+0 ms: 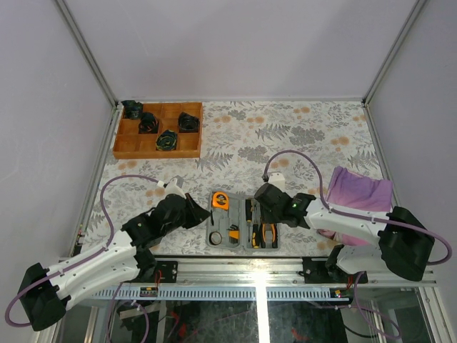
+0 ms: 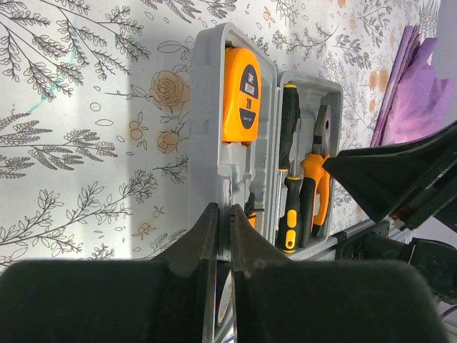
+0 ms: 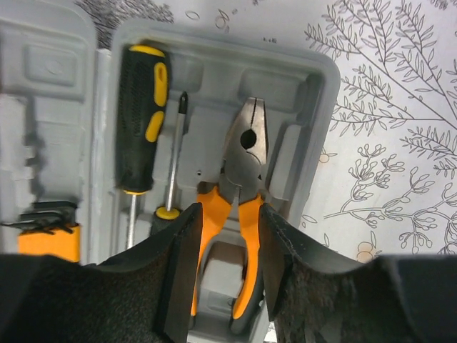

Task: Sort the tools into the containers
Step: Adjust the pliers in the storage box.

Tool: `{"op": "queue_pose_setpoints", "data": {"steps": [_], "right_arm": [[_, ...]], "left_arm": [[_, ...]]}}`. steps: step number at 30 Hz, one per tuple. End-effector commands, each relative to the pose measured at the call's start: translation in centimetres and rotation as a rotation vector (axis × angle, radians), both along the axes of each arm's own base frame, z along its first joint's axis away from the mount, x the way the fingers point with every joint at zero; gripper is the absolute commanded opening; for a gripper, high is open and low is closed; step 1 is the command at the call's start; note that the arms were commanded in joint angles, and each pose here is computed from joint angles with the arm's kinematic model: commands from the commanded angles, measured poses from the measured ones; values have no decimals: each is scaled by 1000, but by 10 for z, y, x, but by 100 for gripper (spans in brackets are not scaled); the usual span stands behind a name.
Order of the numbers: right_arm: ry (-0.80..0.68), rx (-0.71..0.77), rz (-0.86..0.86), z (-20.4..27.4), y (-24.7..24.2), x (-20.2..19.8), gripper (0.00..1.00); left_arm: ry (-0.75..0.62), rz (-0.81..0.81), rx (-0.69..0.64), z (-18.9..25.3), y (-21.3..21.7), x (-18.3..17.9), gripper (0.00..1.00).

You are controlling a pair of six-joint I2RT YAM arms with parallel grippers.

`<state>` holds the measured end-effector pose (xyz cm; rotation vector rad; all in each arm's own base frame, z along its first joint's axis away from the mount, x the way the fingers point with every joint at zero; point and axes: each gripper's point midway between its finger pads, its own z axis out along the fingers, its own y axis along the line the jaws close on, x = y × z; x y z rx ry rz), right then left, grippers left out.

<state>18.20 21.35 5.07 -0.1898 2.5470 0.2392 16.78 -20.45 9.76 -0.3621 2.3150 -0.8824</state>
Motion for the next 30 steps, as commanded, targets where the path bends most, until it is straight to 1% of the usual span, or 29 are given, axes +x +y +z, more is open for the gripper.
{"op": "queue_pose_setpoints", "data": {"steps": [1, 4, 10, 12, 16, 23, 26, 28, 30], "right_arm": [[50, -41, 26, -5, 0, -2, 44], [87, -70, 30, -14, -3, -8, 42], [118, -133, -2, -24, -18, -13, 31], [127, -149, -9, -27, -22, -15, 30], [141, -137, -16, -28, -26, -20, 27], [191, -106, 7, -40, -26, -29, 27], [113, -24, 42, -20, -12, -18, 31], [14, 42, 51, 4, -5, -6, 36], [-81, 81, 21, 23, -10, 4, 39]], "left_arm": [[-38, 12, -22, 11, -3, 7, 0], [-37, 14, -17, 10, -2, 7, 0], [-35, 21, -12, 11, 0, 7, 0], [-31, 30, -8, 10, 2, 7, 0], [-31, 44, -3, 11, 6, 6, 0], [-24, 44, -2, 8, 6, 5, 0], [-26, 39, 4, 9, 5, 6, 0], [-24, 36, 9, 8, 4, 7, 0], [-20, 31, 11, 7, 3, 7, 0]]}}
